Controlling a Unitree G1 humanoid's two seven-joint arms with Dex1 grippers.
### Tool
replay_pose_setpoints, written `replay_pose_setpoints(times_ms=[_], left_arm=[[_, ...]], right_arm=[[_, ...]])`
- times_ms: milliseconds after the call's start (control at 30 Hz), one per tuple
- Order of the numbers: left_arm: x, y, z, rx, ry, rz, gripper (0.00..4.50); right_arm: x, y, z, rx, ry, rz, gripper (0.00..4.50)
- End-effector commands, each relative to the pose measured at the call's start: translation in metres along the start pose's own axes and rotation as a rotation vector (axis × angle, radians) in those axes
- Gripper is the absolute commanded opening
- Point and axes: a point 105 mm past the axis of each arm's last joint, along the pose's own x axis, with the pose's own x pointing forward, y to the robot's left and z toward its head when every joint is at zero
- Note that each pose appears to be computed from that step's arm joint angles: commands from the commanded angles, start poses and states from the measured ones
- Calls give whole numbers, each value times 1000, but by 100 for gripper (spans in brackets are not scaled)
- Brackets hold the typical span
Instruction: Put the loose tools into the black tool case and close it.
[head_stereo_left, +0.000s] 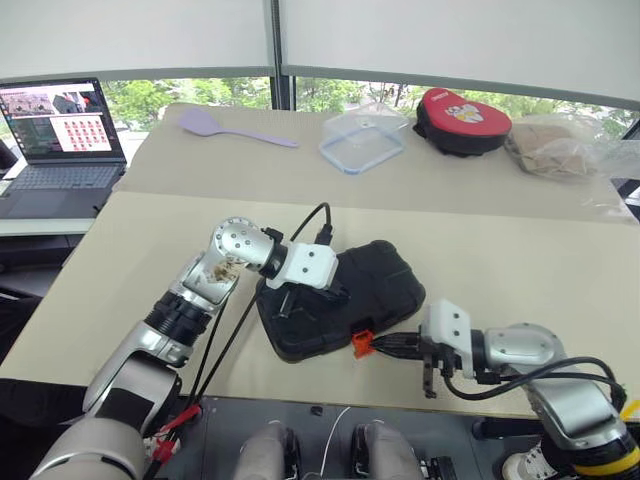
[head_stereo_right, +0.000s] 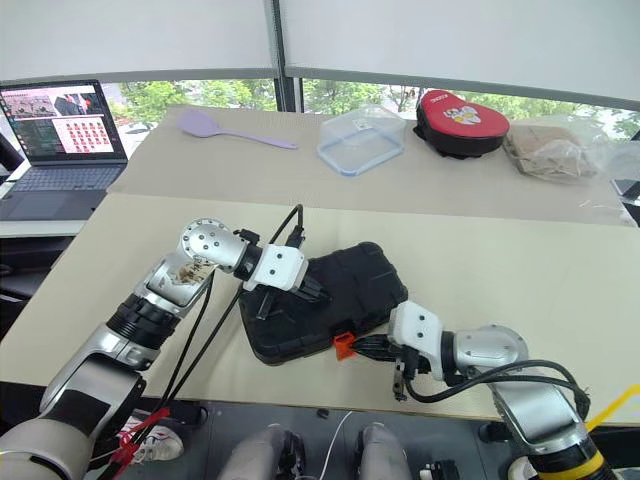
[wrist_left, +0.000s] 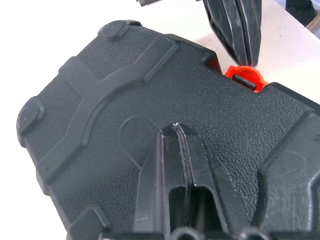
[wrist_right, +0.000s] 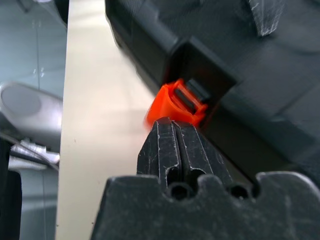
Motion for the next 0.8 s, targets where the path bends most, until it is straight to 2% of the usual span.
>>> replay_pose_setpoints(times_ms=[33, 500, 667, 800], left_arm=[[10, -14, -25, -90, 80, -57, 1], [24, -12, -12, -64, 31, -62, 1], [33, -24, -17, 28, 78, -123, 1], [36, -31, -24, 87, 116, -174, 1]], right_arm=[[3, -1, -4, -59, 26, -3, 0], [14, -5, -3, -42, -14, -106, 0], [15, 4, 3, -23, -64, -112, 0], [13, -2, 16, -21, -131, -176, 0]])
